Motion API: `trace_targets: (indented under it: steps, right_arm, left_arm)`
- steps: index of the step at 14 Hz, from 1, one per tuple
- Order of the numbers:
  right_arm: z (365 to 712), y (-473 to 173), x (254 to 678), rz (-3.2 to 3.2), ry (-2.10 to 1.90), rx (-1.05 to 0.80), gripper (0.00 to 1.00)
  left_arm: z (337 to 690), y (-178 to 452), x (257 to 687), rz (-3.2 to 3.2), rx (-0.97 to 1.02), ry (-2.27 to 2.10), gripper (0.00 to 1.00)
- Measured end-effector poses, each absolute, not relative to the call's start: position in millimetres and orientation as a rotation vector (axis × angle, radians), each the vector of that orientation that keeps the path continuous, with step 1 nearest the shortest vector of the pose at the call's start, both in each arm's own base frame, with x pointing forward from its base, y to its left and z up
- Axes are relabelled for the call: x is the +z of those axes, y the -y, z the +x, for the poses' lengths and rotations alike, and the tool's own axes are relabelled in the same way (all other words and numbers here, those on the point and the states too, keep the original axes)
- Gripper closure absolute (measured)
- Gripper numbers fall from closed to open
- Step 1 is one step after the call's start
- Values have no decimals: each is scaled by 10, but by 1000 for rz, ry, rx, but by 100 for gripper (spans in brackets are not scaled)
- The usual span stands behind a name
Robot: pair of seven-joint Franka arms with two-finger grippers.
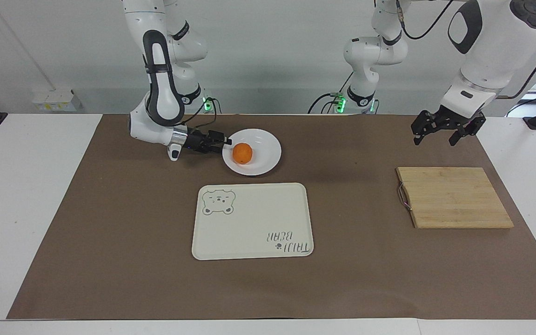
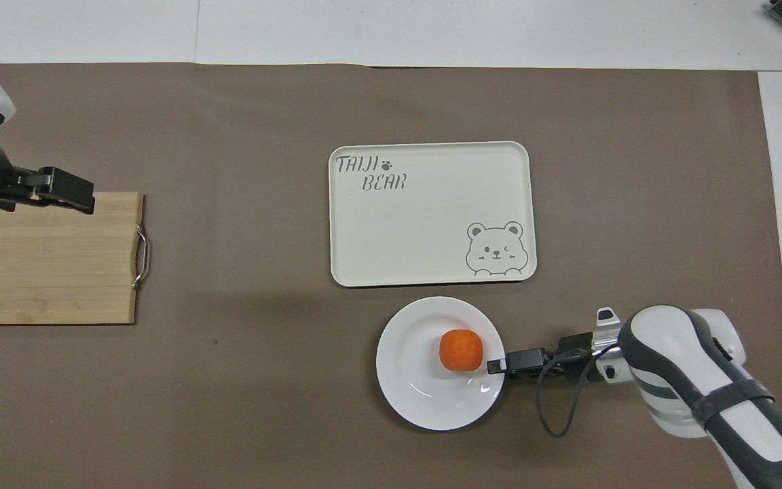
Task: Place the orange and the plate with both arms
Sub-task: 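Grasp the rim of the white plate with the right gripper, then slide the plate with the right gripper onto the bear tray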
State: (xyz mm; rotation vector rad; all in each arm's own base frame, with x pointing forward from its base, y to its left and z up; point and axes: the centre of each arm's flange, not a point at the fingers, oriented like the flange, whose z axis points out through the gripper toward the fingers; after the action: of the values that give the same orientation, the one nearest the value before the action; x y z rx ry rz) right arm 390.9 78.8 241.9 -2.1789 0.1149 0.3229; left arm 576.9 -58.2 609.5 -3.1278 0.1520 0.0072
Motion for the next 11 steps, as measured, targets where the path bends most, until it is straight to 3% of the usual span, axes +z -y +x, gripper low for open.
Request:
trace_targets:
  steps: [1,3,8,11]
  right_arm:
    - [3904,-792,2416,-2179,-115,325,14]
    - [3902,-787,2413,-2179,-117,325,42]
    - [3894,-782,2410,-2174,-126,328,96]
    - [3932,-795,2458,-2162,-115,324,96]
  left_arm:
    - [5768,582,6095,-3128,8,-152,0]
    - [5768,582,6094,-3128,8,-152,0]
    - [5767,582,6094,-3128,9,-152,0]
    - [5767,582,6093,-3128,10,-152,0]
